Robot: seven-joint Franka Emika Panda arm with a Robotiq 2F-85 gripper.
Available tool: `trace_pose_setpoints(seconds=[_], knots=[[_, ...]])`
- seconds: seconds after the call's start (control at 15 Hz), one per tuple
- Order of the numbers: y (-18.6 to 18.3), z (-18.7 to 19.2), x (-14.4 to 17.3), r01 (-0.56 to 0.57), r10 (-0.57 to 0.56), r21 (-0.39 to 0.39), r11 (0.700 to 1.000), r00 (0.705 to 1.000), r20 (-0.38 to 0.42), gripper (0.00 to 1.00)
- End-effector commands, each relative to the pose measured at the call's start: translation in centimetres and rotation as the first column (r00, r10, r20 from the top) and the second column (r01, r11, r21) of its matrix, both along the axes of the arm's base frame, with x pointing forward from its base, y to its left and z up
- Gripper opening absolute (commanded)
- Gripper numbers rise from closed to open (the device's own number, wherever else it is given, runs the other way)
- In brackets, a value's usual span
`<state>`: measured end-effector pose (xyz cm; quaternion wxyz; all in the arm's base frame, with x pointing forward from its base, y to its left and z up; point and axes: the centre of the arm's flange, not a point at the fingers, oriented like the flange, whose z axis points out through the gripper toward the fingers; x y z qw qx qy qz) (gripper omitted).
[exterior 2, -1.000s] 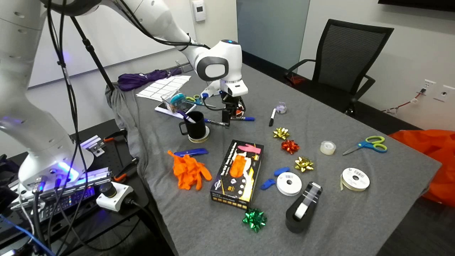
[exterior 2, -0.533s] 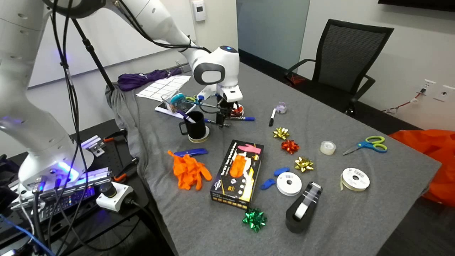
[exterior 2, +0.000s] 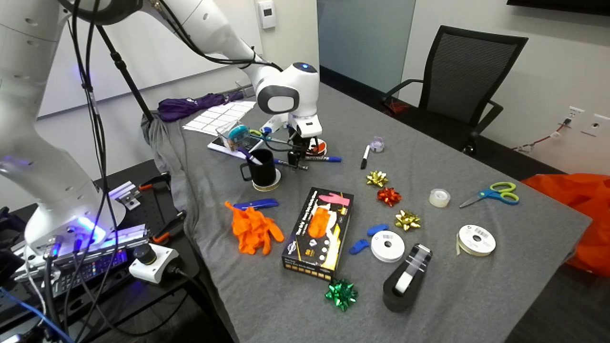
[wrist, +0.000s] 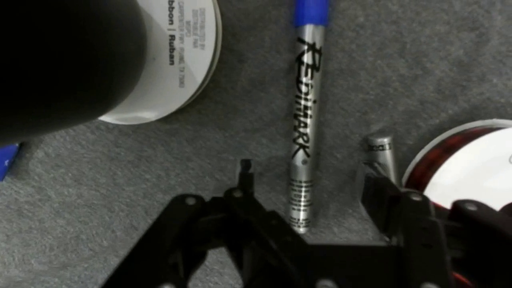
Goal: Put the pen in the cup
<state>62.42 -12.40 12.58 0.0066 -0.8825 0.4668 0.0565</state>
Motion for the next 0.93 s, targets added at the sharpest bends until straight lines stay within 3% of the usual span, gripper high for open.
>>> trace_pose_setpoints(seconds=[0.0, 0.33, 0.4, 0.53, 0.6, 0.73, 0.87], knots=[[0.2, -0.1, -0.8, -0.003, 0.003, 0.006, 1.000, 1.000, 0.031, 0.37], [-0.1, -0.2, -0.7, -0.003, 0.003, -0.003, 1.000, 0.999, 0.045, 0.03], [-0.3, -0.3, -0.6, -0.004, 0.005, -0.006, 1.000, 0.999, 0.048, 0.00], [-0.6, -0.1, -0.4, -0.005, 0.006, -0.014, 1.000, 0.998, 0.060, 0.02], [-0.7, -0.1, -0.3, -0.005, 0.007, -0.022, 1.000, 0.998, 0.067, 0.25], [-1.0, -0.3, -0.2, -0.002, 0.005, -0.032, 0.999, 0.997, 0.079, 0.31], [-1.2, -0.5, -0.3, 0.001, 0.002, -0.041, 0.999, 0.996, 0.085, 0.43]])
